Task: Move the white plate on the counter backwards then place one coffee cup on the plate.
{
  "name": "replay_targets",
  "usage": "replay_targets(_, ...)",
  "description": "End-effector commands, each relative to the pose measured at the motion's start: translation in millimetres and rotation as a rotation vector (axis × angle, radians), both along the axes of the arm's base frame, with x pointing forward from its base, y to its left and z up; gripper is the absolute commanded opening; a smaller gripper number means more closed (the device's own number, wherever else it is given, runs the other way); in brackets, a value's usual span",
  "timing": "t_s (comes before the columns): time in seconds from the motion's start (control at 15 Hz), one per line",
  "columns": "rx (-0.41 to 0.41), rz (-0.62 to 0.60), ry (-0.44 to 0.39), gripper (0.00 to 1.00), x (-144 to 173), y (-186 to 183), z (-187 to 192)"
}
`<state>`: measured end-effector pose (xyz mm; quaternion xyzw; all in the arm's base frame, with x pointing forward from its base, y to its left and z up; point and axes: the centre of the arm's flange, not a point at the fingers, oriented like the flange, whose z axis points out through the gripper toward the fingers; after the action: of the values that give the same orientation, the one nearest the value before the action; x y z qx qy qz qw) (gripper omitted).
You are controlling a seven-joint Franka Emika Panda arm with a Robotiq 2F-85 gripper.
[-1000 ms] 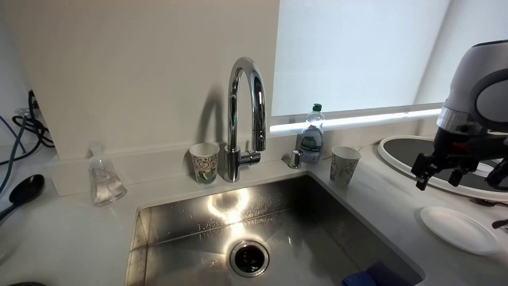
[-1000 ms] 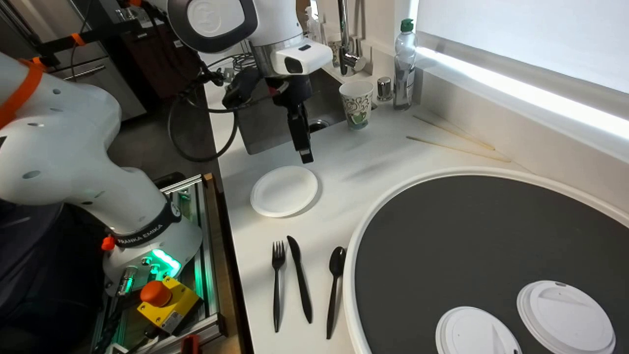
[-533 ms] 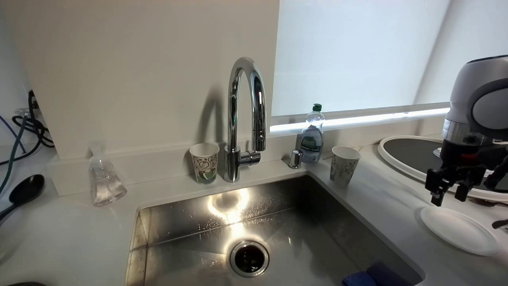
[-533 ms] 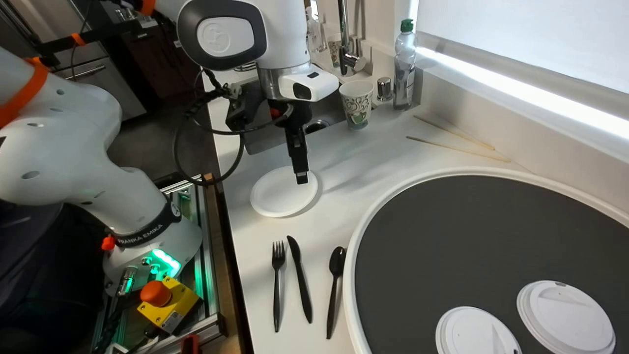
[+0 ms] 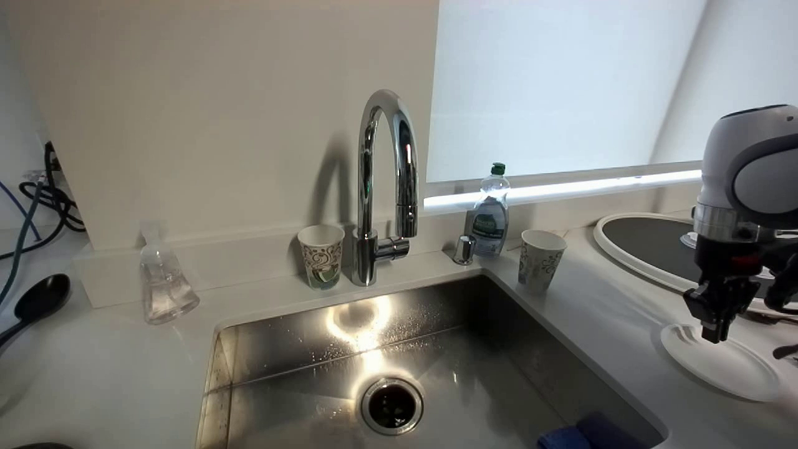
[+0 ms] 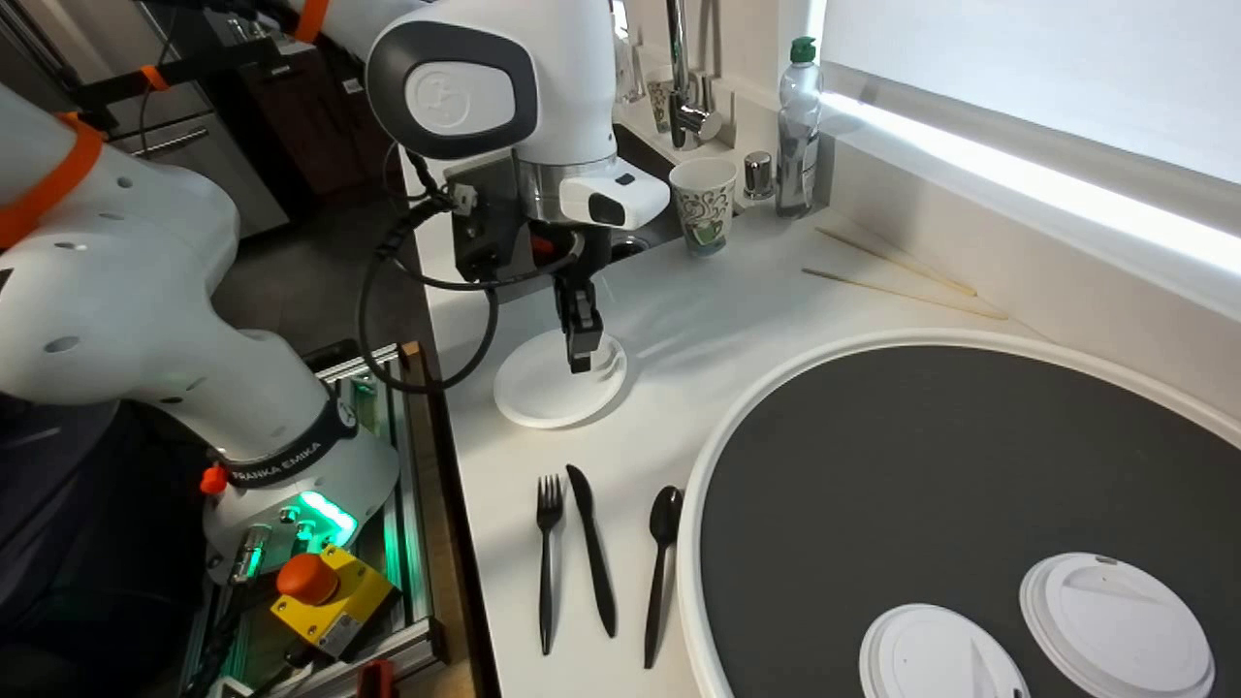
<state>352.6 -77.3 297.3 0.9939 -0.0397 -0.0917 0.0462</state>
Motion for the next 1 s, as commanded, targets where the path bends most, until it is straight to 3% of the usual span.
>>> replay_targets(0.0,0.008,0.041,0.047,0.00,-32.0,8.5,-22.8)
replay_targets(0.93,0.038,0.000,0.056,0.00,-25.7,24.9,-43.9)
